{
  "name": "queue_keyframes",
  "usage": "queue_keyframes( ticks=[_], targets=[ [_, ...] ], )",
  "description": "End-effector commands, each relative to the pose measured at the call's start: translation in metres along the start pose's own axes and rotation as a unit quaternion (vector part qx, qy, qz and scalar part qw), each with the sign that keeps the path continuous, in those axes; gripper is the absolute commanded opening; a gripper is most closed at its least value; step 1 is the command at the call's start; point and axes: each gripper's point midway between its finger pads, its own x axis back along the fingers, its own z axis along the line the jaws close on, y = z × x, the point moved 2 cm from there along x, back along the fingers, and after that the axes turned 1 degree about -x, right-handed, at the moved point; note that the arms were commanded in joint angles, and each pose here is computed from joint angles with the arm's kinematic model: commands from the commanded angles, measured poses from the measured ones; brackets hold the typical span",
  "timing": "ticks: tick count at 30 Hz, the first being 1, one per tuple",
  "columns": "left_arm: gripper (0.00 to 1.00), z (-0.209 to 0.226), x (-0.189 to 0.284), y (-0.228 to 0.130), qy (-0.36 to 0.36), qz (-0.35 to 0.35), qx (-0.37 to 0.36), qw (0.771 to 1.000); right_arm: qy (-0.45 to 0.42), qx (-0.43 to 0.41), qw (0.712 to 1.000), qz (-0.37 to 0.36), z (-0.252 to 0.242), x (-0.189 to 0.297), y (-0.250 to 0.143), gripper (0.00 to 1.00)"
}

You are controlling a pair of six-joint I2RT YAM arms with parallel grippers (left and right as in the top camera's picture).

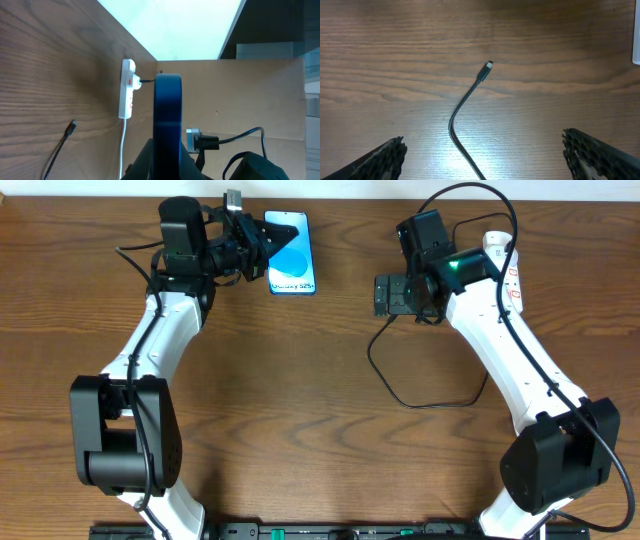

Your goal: Plug charger to phone and switch on socket

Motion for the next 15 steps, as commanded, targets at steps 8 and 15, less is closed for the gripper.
queue_keyframes(
  ticks=[8, 15],
  targets=[
    [0.07, -0.0128, 0.0029, -0.0029, -0.014, 0.012, -0.020, 1.000, -0.001, 0.006, 1.000, -0.010, 0.0013, 0.0088, -0.0001, 0.99],
    [0.07, -0.0128, 0.0029, -0.0029, -0.014, 0.012, -0.020, 1.000, -0.001, 0.006, 1.000, -0.010, 0.0017, 0.0089, -0.0003, 0.99]
  ],
)
